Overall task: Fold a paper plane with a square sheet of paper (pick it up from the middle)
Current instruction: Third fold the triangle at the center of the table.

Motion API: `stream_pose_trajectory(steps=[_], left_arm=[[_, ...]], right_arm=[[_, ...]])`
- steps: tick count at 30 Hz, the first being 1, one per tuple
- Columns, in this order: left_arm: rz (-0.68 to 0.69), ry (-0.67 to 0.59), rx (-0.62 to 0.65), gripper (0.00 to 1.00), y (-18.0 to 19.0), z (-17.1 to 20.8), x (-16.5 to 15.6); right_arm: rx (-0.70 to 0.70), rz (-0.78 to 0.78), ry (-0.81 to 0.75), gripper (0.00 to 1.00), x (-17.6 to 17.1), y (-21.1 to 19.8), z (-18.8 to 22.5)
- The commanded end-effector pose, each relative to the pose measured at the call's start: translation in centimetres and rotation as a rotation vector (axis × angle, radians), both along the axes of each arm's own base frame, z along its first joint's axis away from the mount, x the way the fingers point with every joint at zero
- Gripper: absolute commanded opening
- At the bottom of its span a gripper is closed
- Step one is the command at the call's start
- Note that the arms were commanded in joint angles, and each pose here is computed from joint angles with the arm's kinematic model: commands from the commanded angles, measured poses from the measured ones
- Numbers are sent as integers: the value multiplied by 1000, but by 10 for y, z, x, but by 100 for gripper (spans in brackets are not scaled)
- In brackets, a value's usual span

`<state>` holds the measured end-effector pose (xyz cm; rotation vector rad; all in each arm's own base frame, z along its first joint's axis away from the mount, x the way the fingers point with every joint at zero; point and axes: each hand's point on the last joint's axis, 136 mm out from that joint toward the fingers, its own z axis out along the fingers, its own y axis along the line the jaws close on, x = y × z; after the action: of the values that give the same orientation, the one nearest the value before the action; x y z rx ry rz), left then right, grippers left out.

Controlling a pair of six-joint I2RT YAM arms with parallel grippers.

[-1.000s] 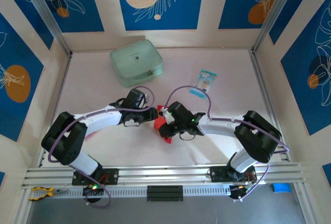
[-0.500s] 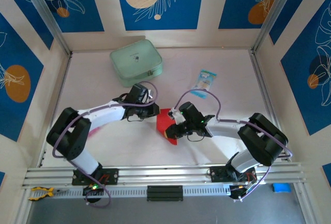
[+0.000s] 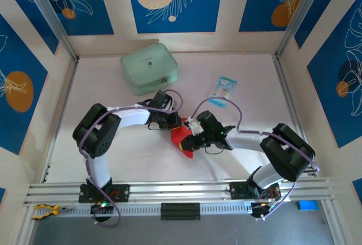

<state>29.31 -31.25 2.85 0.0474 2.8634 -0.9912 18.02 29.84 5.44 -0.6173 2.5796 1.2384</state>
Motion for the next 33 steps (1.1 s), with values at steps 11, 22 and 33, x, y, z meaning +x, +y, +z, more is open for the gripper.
stream_pose_trajectory(steps=[11,22,33], left_arm=[[-36,58,76,11,11,-22,-17],[-28,42,77,11,13,-18,-16],[-21,31,70,11,13,-13,-16]], right_arm=[[-93,-14,-21,0,11,-9,-2],[-216,-40,-39,0,23,-21,-13],[-254,-46,-46,0,26,-23,-19]])
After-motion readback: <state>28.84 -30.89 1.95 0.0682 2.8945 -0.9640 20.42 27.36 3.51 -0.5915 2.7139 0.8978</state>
